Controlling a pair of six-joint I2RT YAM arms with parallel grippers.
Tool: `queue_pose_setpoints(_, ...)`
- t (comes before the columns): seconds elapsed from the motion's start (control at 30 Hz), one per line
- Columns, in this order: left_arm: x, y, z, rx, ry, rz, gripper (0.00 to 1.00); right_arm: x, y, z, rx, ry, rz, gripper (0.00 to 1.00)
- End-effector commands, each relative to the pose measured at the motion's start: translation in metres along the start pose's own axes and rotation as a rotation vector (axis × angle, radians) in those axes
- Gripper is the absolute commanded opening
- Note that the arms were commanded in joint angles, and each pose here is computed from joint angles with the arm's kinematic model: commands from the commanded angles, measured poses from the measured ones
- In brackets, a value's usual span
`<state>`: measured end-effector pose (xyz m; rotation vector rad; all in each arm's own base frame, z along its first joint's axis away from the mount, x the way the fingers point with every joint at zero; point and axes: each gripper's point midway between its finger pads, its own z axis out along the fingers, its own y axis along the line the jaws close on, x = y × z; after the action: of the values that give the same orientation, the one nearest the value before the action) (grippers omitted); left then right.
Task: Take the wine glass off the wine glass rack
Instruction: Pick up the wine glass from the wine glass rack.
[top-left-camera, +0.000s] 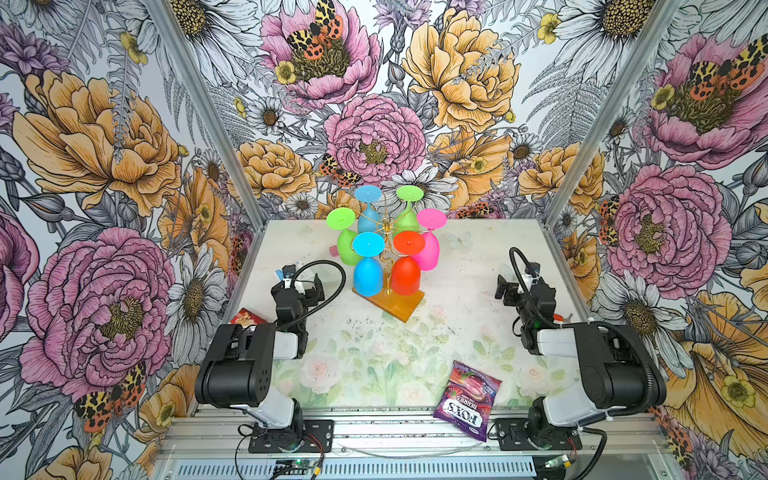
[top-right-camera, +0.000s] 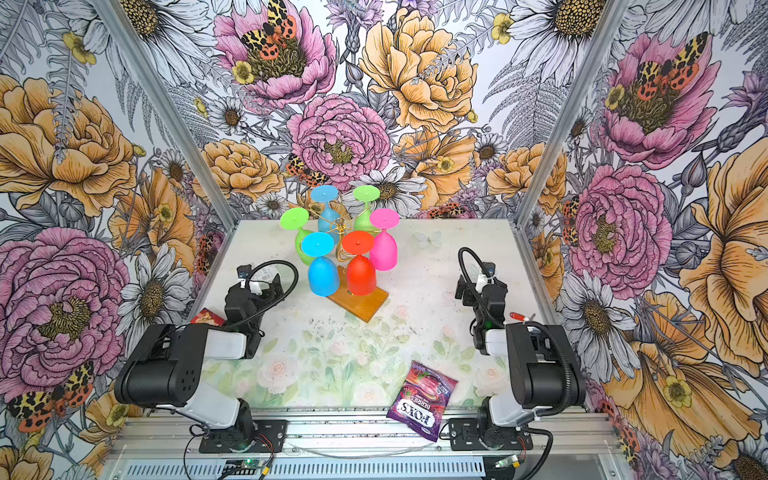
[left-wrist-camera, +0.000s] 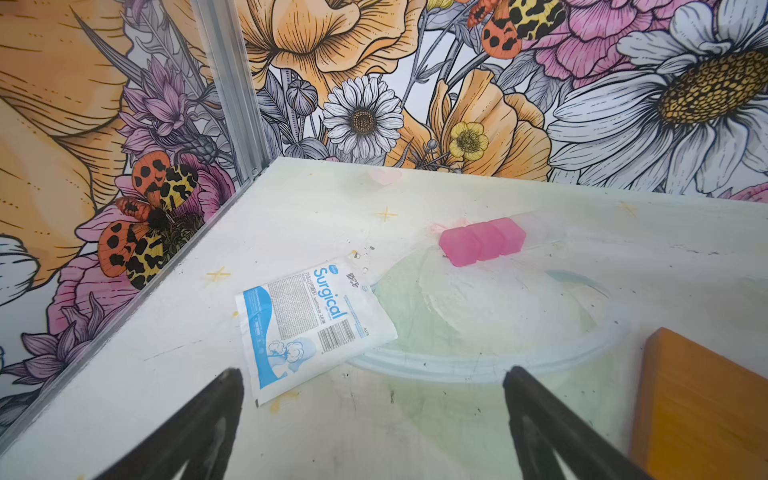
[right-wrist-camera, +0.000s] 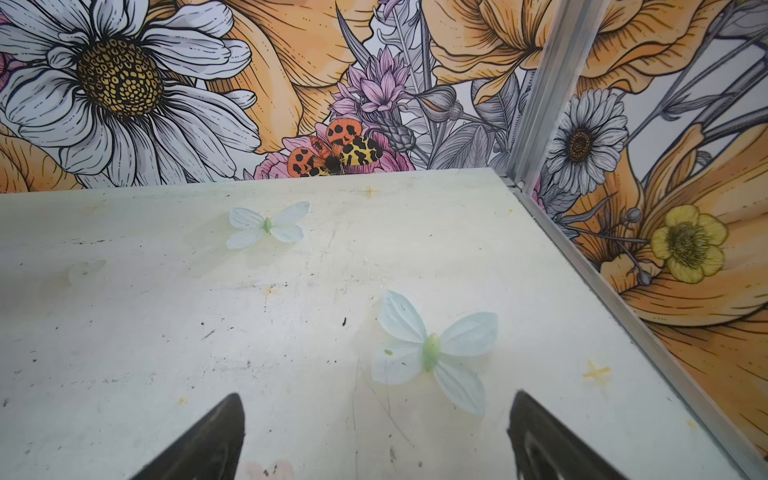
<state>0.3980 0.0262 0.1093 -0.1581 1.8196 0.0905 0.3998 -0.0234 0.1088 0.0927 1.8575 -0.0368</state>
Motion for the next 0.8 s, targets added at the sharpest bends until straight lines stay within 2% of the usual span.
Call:
queue_pose_setpoints(0.0,-0.0094,-0.0026,0.0016,0.02,-0.022,-0.015,0.99,-0.0038,0.0018,0.0022,-0.002,-0.013,-0.016,0.99)
queue_pose_setpoints(0.43,-0.0096,-0.0025,0.0009,0.052,-0.026,-0.031,0.99,-0.005,0.0022,0.0025,-0.003,-0.015,-0.017,1.0)
queue_pose_setpoints(0.77,-0.0103,-0.0039,0.0014,0.026,-0.025,-0.013,0.99,-0.0043,0.0018,0.002,-0.003,-0.014,-0.017,0.99)
